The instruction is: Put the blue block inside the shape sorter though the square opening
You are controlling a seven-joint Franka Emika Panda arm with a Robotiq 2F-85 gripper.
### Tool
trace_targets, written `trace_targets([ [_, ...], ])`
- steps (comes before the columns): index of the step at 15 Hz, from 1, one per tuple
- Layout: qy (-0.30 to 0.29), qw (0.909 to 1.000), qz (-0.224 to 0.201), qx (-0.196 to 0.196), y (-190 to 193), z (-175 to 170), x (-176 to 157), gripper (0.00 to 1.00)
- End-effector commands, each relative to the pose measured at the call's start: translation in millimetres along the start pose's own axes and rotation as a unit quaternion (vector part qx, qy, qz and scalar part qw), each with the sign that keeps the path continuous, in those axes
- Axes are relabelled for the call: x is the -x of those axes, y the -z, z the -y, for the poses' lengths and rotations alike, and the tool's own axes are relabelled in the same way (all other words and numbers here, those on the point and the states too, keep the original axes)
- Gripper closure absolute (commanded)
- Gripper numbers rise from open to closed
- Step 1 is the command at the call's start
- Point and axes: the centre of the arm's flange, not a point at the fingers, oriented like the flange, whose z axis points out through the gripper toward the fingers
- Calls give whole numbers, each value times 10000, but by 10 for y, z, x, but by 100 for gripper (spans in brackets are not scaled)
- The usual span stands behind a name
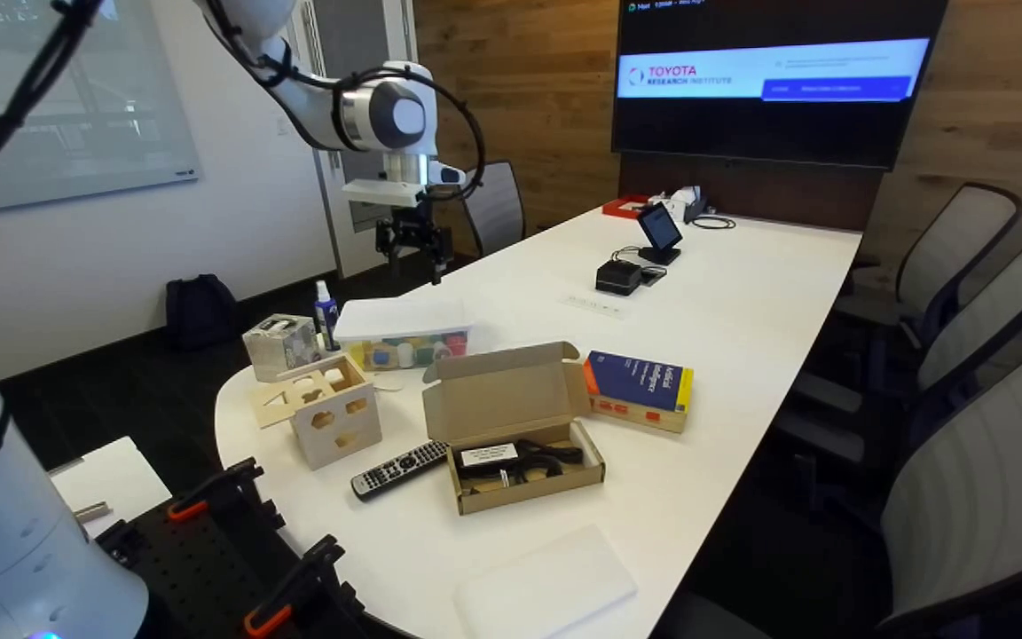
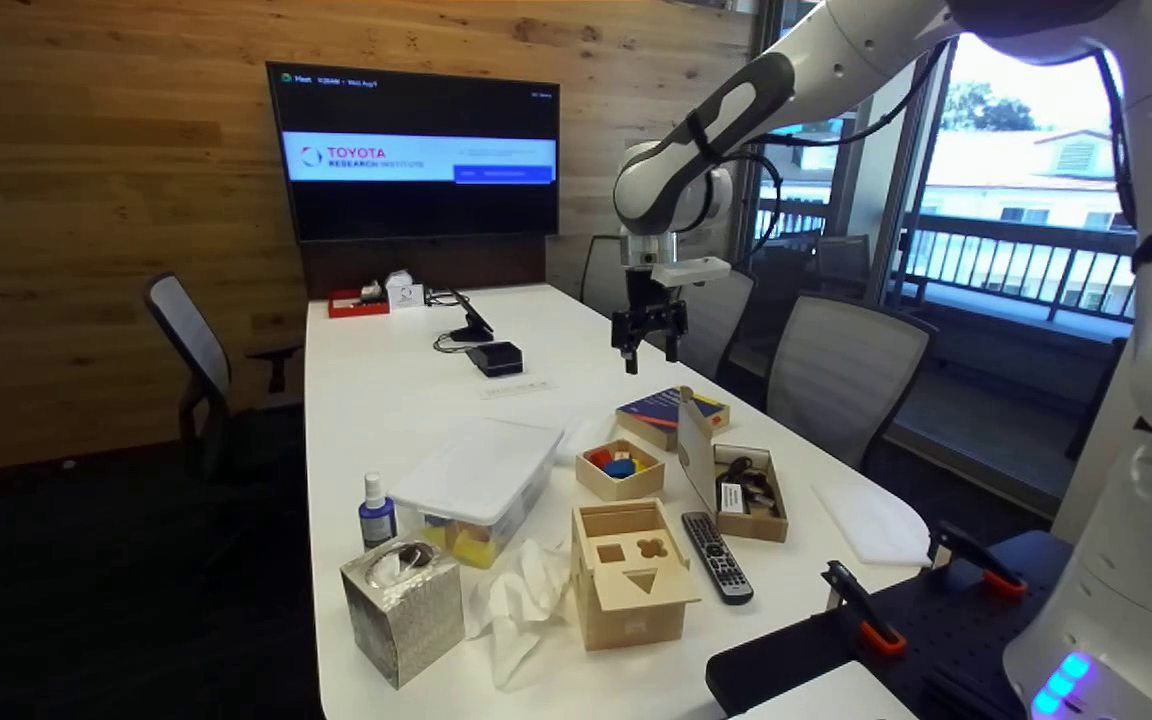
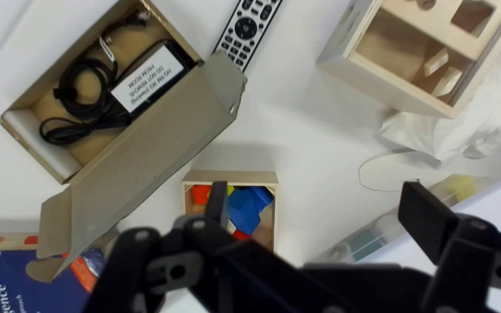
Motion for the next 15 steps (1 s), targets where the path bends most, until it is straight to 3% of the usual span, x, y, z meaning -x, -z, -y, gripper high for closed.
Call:
trace_targets([
  [1,108,9999,-125,48,-342,-81,-586,0],
  [7,63,9999,-81,-99,-1107,-166,-951,0],
  [15,140,9998,42,-114,-1783,-372,-1221,0],
])
